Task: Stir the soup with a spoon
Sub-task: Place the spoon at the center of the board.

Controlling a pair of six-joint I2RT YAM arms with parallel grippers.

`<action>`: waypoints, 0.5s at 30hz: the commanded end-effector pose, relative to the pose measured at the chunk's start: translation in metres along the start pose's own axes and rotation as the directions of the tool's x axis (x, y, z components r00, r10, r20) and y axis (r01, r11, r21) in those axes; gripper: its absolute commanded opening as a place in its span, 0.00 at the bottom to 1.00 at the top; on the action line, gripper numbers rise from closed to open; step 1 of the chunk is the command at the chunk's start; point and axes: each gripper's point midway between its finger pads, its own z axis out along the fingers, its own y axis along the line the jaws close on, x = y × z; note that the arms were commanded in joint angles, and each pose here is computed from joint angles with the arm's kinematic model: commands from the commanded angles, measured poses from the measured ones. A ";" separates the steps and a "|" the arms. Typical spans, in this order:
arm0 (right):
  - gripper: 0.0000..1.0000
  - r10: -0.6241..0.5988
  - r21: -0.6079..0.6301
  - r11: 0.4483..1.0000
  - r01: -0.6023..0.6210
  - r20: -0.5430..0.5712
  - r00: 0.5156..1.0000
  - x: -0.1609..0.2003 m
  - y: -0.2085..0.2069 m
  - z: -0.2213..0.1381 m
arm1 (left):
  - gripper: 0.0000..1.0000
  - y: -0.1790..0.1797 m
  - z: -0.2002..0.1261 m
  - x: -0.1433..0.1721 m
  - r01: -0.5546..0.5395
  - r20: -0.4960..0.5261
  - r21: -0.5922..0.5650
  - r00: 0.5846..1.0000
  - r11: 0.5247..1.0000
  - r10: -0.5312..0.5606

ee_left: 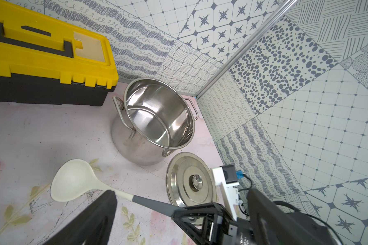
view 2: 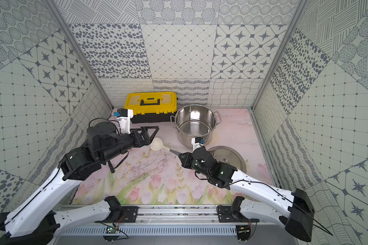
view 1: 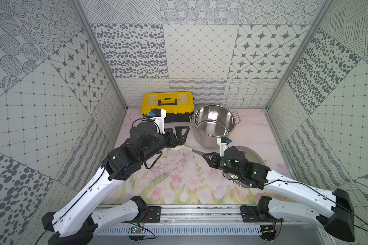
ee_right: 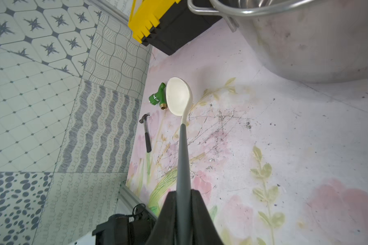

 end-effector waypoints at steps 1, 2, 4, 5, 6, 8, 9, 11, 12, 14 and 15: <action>0.00 0.161 -0.185 0.975 -0.126 0.189 0.969 -0.035 0.036 0.018 | 1.00 0.016 -0.008 0.010 0.026 -0.010 -0.051 1.000 0.998 -0.027; 0.00 0.166 -0.183 0.974 -0.132 0.187 0.968 -0.033 0.035 0.027 | 1.00 0.016 -0.009 0.010 0.030 -0.007 -0.051 1.000 0.998 -0.030; 0.00 0.162 -0.177 0.975 -0.133 0.163 0.973 -0.026 0.037 0.046 | 1.00 0.017 -0.010 0.011 0.034 -0.011 -0.050 0.999 0.998 -0.035; 0.00 0.165 -0.172 0.975 -0.139 0.148 0.975 -0.022 0.037 0.054 | 1.00 0.017 -0.011 0.012 0.036 -0.011 -0.048 0.999 0.998 -0.036; 0.00 0.171 -0.171 0.974 -0.148 0.132 0.976 -0.017 0.036 0.064 | 1.00 0.016 -0.011 0.012 0.037 -0.013 -0.043 0.999 0.998 -0.038; 0.00 0.188 -0.164 0.972 -0.168 0.111 0.976 -0.010 0.032 0.077 | 1.00 0.015 -0.010 0.012 0.040 -0.015 -0.040 0.999 0.998 -0.040; 0.00 0.199 -0.162 0.970 -0.181 0.100 0.975 -0.005 0.030 0.082 | 1.00 0.015 -0.010 0.012 0.042 -0.013 -0.038 0.999 0.998 -0.042; 0.00 0.217 -0.157 0.966 -0.204 0.072 0.973 0.006 0.023 0.093 | 1.00 0.013 -0.009 0.011 0.045 -0.008 -0.030 0.999 0.999 -0.045; 0.00 0.218 -0.146 0.967 -0.209 0.050 0.975 0.014 0.019 0.098 | 1.00 0.013 -0.008 0.011 0.048 -0.006 -0.029 0.999 0.998 -0.048; 0.10 0.221 -0.115 0.969 -0.219 0.004 0.975 0.032 0.007 0.107 | 1.00 0.013 -0.006 0.012 0.050 -0.005 -0.026 0.999 0.998 -0.050; 0.21 0.229 -0.095 0.969 -0.230 -0.018 0.973 0.041 -0.002 0.110 | 1.00 0.013 -0.005 0.012 0.054 -0.004 -0.024 0.999 0.998 -0.054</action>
